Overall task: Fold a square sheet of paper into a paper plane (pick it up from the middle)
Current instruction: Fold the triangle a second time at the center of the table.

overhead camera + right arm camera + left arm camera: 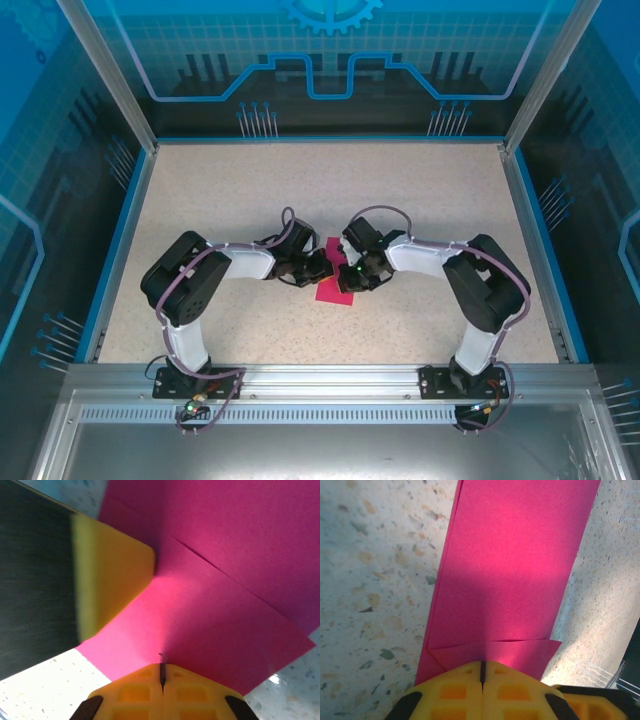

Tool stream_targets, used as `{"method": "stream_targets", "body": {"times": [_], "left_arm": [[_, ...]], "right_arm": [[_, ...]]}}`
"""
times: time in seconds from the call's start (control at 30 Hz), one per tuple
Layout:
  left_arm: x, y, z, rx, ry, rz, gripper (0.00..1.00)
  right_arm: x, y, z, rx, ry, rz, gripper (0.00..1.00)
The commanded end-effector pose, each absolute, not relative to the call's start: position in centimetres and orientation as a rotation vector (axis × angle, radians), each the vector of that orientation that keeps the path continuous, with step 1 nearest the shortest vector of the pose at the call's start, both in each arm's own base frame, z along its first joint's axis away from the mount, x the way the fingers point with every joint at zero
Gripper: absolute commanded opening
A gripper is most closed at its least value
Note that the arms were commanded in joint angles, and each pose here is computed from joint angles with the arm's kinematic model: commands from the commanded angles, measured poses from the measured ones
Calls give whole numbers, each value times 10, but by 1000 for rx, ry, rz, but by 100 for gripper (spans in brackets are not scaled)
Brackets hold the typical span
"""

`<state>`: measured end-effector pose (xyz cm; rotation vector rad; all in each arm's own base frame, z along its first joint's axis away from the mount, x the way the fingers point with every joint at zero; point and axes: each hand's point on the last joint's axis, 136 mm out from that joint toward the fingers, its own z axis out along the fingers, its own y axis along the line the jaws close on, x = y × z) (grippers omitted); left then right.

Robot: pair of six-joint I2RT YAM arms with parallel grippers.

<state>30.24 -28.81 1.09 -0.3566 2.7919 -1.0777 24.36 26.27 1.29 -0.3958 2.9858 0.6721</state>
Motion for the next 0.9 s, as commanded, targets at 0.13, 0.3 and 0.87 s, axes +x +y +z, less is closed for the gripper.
{"method": "stream_targets", "body": {"times": [0.13, 0.3, 0.87], "left_arm": [[263, -240, -55, -520, 3001, -708, 0], [267, -243, -52, -501, 2994, -724, 0], [297, -284, 48, -318, 2766, -1067, 56]], "right_arm": [[204, 239, -6, -401, 3092, 635, 0], [197, 224, 12, -391, 3052, 667, 0], [293, 227, 58, -99, 2727, 975, 46]]}}
